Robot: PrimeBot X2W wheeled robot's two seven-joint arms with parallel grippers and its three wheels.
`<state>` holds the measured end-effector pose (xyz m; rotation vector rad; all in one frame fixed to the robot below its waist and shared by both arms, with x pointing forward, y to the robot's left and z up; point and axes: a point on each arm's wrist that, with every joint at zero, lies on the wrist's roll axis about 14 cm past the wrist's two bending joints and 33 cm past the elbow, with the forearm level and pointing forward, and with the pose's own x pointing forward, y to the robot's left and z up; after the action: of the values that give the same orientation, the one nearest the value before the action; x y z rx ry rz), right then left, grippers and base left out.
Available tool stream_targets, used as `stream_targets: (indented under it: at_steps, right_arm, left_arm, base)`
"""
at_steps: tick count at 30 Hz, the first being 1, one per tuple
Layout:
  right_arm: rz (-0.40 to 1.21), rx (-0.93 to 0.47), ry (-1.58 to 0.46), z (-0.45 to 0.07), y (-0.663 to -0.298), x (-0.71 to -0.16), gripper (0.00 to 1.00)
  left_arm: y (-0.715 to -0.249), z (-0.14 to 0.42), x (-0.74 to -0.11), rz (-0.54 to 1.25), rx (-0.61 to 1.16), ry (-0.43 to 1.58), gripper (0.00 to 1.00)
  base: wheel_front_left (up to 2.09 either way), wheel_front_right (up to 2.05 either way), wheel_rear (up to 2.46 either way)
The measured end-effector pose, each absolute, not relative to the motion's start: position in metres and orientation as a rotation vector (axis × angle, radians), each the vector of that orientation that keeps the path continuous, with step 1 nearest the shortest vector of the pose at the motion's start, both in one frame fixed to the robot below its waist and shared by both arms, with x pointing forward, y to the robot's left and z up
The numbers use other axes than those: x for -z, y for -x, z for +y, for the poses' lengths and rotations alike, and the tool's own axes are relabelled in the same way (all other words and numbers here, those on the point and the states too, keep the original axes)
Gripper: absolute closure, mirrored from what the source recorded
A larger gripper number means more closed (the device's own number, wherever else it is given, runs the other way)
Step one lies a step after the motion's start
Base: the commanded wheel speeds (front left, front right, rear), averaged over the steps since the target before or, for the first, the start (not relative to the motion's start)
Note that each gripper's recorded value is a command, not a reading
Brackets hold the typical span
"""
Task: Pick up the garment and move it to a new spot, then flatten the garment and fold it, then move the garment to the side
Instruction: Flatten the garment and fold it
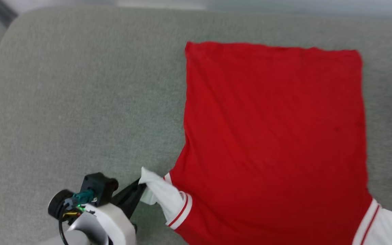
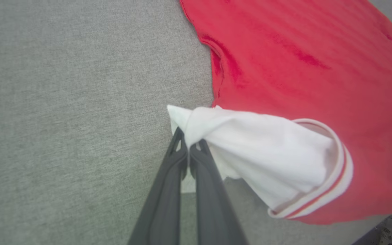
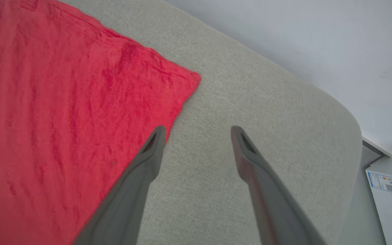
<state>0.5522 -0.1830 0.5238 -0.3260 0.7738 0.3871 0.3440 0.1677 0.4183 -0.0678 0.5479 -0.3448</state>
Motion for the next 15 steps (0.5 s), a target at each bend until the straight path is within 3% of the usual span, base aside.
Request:
stream_targets:
  at_steps: [8,15]
  right_arm:
    - [1.002,-0.327,0.317,-0.174,-0.613,-0.448,0.0]
    - [1.157,-0.379,0.258,-0.147,-0.615,-0.352,0.0]
  left_arm:
    - [-0.365,0.167,-0.393,0.579,0.326,0.077,1.0]
    - [-0.371,0.173,-0.374,0.609,0.285,0.086,1.0]
  base:
    - [0.0,0.0,0.0]
    - [0.0,0.0,0.0]
